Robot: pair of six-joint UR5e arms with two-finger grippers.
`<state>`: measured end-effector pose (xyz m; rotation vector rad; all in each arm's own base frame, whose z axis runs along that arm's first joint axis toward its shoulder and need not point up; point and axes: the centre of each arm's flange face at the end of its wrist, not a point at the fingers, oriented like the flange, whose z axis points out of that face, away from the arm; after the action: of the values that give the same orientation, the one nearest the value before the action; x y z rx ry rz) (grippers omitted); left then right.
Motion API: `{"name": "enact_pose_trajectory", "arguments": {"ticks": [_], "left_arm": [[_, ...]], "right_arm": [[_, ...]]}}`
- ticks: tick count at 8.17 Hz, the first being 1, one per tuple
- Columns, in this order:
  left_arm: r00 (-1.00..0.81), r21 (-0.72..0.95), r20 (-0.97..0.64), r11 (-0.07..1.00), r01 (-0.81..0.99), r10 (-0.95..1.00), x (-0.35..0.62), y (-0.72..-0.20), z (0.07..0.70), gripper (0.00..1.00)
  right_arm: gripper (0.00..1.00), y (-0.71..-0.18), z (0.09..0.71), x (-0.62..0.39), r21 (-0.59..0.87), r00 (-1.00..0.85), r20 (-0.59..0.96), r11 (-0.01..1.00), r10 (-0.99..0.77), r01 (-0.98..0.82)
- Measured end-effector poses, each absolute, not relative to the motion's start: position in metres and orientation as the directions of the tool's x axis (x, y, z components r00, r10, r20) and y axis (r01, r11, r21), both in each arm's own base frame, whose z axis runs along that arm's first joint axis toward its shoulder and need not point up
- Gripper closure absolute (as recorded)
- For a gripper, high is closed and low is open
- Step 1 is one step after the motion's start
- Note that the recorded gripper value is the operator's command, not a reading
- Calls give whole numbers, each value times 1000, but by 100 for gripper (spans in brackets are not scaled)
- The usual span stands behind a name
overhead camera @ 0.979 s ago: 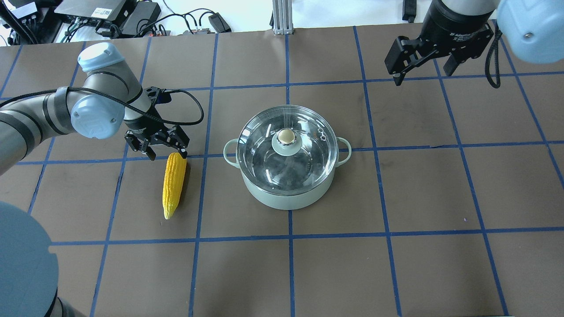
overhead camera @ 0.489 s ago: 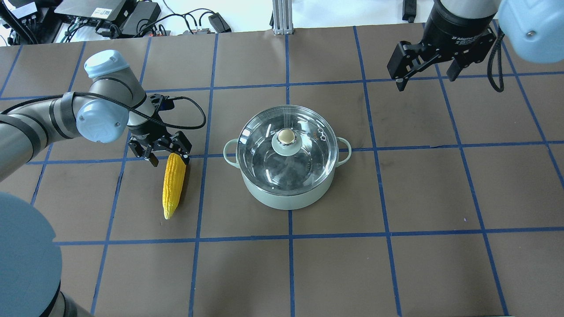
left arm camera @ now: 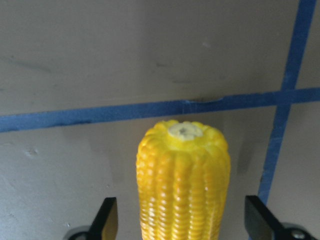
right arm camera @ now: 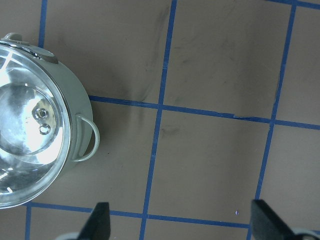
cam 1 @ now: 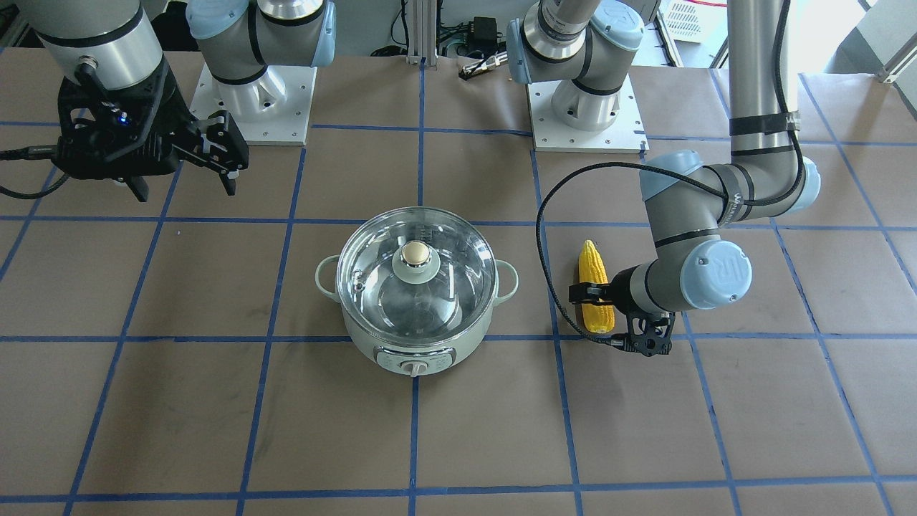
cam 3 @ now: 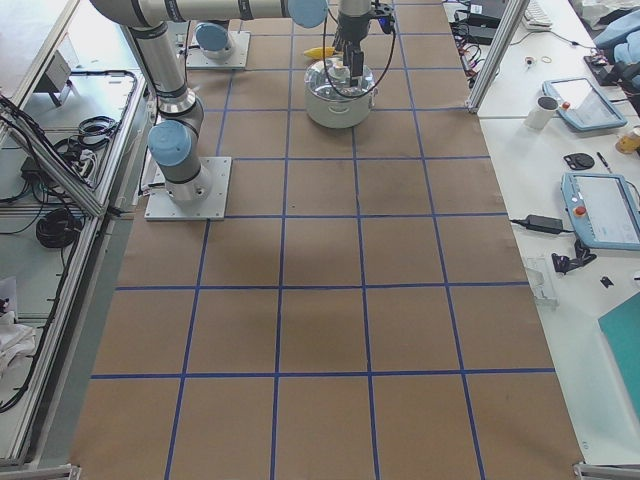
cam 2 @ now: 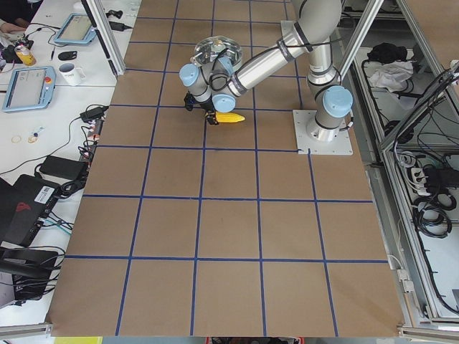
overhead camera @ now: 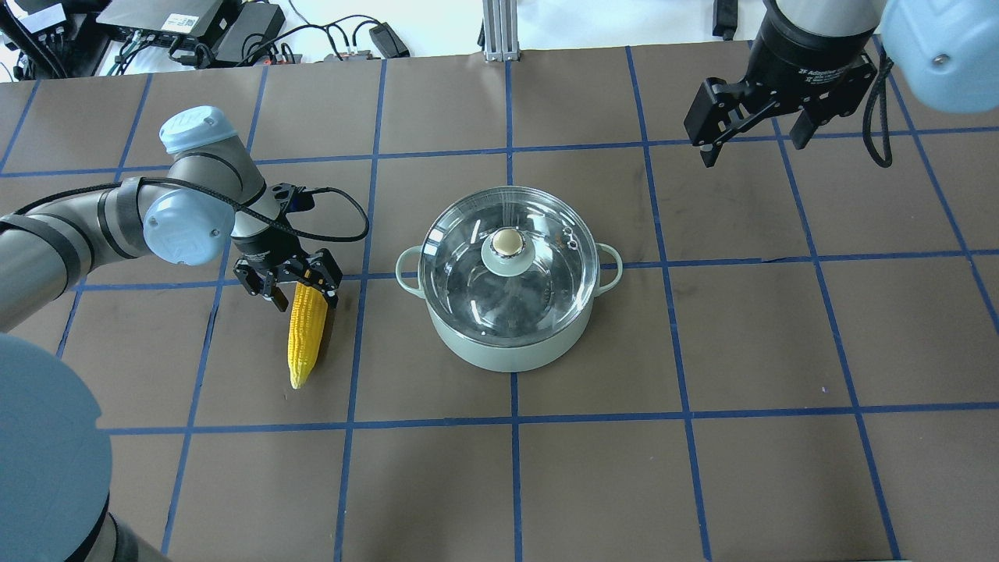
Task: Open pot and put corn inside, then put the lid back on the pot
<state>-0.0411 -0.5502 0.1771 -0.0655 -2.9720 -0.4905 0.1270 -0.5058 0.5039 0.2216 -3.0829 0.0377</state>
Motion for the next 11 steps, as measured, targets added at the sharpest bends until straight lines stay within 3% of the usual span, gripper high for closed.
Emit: {"name": "enact_pose_trajectory", "arguments": {"ticks": [5,8,11], "left_arm": [[-992,285,127,958,39,3,-42,-552,194,100],[-981,254,63,954,-162,-183,-41,-556,212,100],[-975,185,22,959,-215,-223,-34,-578,297,100]], "right_arm": [[0,-506,503,127,-20,-990,58,991,-132,-133],[0,-510,500,127,-22,-991,65,992,-121,-122],[0,-509,479,203,-39,-997,54,998,-48,-51]]}}
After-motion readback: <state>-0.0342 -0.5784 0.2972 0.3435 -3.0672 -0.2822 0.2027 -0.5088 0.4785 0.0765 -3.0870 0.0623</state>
